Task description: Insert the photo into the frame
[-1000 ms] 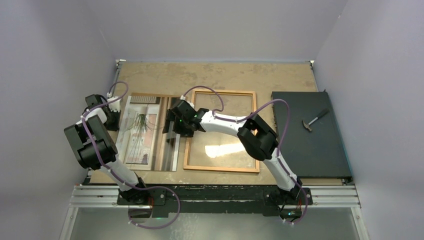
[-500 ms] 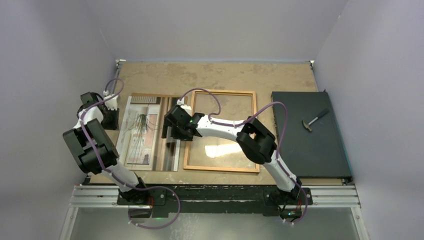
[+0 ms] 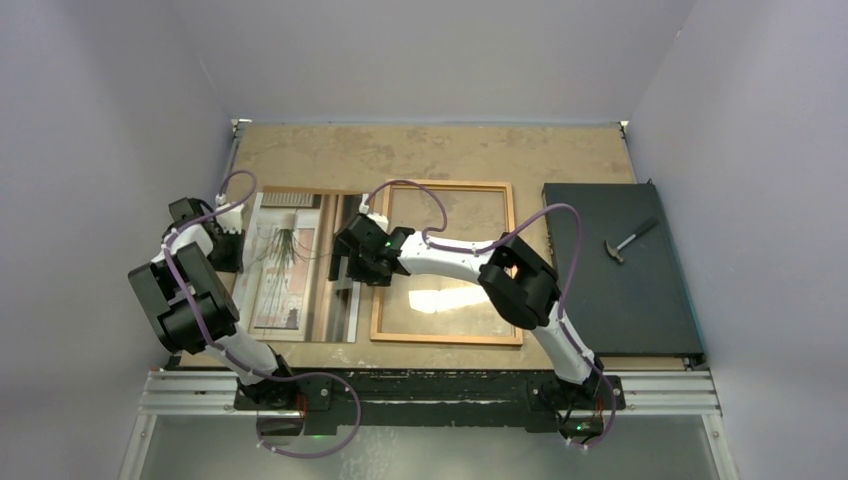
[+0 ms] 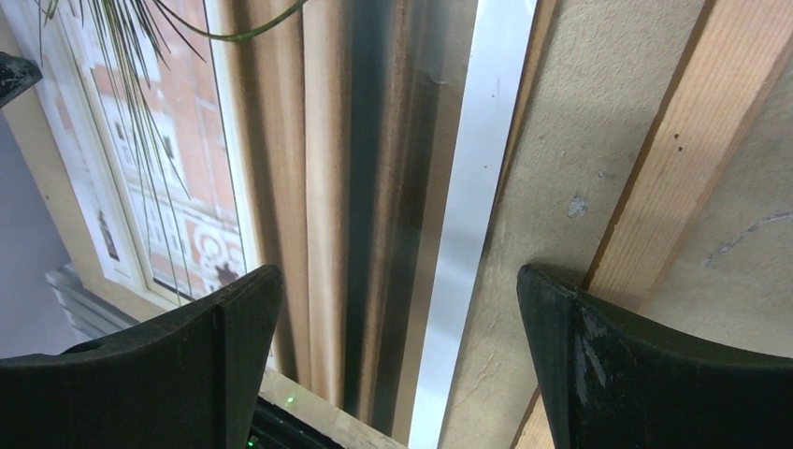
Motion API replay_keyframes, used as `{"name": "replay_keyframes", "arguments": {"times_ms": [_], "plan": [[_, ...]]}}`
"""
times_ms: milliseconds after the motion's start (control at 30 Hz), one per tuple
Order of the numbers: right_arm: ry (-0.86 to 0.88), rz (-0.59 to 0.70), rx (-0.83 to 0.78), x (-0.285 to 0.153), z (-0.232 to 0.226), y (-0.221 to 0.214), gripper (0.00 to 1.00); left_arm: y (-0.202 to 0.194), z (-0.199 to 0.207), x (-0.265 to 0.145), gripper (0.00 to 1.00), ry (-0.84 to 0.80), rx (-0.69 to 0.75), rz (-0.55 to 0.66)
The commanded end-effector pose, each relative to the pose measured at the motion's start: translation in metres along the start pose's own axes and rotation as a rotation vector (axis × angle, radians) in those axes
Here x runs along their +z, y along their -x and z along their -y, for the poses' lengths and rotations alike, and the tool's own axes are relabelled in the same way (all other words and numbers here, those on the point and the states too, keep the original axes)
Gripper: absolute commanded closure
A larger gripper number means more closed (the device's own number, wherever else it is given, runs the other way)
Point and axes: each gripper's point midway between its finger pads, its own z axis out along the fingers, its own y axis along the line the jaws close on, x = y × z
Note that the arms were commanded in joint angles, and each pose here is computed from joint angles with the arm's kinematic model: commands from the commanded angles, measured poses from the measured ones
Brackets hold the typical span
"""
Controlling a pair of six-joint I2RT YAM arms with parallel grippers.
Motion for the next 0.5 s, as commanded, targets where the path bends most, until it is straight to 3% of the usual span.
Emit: {"name": "replay_keyframes", "arguments": {"times_ms": [0,467], "plan": [[0.009,-0.068,0.009,-0.007,0.001,-0.018,0.02,-0.011,0.002,0.004,0.82,-0.001,0.020,-0.006],[0.123,-0.111,0.048,-0.015,-0.027,-0.026,0.04,-0.034,0.014,0.016,0.83,-0.029,0.027,-0.044]]}}
